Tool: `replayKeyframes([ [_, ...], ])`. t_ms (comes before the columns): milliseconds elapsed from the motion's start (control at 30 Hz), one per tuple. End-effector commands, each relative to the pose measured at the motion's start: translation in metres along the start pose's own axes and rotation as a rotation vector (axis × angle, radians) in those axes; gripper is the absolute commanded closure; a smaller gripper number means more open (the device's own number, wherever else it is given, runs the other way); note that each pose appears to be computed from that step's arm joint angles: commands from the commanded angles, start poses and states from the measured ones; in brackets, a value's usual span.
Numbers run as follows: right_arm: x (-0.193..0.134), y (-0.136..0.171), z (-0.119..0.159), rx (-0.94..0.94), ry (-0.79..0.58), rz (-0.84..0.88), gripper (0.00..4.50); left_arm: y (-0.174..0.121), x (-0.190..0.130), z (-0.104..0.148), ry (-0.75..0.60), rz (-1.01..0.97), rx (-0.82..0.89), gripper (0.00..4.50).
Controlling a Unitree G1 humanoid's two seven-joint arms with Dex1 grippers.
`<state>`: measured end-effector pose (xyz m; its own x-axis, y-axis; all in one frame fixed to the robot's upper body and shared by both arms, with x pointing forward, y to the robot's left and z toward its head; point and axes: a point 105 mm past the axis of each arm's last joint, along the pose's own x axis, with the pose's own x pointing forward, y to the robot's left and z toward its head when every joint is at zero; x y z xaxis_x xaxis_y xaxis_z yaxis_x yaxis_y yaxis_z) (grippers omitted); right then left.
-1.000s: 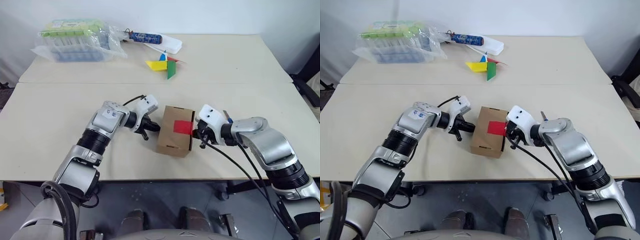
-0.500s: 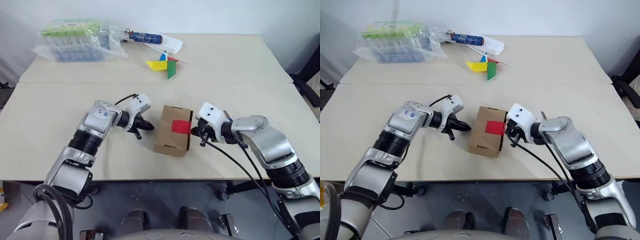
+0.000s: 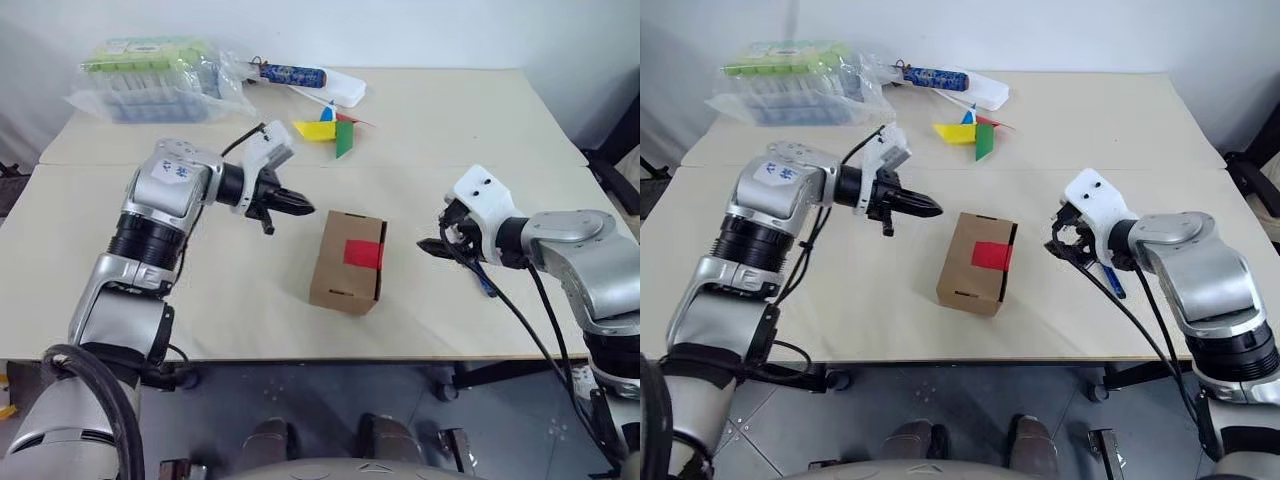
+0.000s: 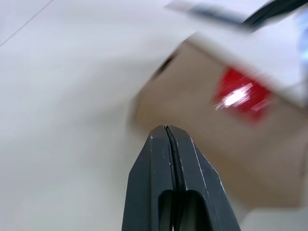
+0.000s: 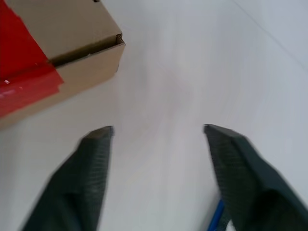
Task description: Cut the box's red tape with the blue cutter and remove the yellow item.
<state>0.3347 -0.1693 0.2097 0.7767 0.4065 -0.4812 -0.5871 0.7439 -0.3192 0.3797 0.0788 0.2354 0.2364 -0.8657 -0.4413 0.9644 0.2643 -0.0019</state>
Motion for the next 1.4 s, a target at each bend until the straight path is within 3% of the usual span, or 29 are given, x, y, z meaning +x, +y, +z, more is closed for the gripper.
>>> replayKeyframes([
  [33,-0.012,0.007,0.022,0.079,-0.073,-0.041,0.05,-0.006,0.003,0.011,0.002,-0.058,0.046,4.5],
  [233,-0.002,0.015,0.023,0.223,-0.079,-0.097,0.02,-0.009,0.019,-0.001,0.083,-0.104,0.088,4.5],
  [600,0.012,0.032,0.005,0.275,-0.04,-0.077,0.02,-0.014,0.042,-0.02,0.151,-0.161,0.112,4.5],
  [967,0.006,0.036,0.035,0.297,-0.171,-0.054,0.02,-0.012,0.044,-0.028,0.182,-0.153,0.128,4.5],
  [1400,0.019,0.055,0.017,0.282,-0.073,0.029,0.02,-0.013,0.05,-0.029,0.181,-0.154,0.133,4.5],
])
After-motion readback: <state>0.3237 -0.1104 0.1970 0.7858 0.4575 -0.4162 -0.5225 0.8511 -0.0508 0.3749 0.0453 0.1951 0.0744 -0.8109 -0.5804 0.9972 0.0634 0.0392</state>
